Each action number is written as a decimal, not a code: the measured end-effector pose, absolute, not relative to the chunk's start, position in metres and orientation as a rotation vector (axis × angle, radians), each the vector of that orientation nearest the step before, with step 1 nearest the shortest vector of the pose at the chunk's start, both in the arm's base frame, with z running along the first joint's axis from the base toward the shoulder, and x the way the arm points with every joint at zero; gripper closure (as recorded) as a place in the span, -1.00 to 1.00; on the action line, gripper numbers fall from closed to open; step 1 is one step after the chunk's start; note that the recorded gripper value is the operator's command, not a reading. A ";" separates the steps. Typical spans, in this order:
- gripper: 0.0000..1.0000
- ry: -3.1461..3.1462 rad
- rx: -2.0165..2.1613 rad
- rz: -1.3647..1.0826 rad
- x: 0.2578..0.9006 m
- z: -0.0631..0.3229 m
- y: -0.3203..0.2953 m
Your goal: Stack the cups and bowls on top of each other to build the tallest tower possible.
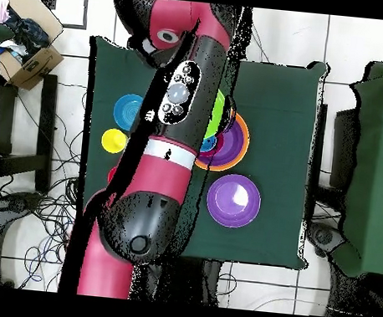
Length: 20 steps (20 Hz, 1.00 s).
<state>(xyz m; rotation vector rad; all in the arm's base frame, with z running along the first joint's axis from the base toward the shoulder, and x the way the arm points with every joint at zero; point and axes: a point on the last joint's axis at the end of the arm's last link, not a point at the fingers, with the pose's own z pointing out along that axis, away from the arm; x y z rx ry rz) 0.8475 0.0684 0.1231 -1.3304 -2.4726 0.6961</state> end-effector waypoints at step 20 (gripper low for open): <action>1.00 -2.375 -1.413 0.773 0.816 0.145 0.056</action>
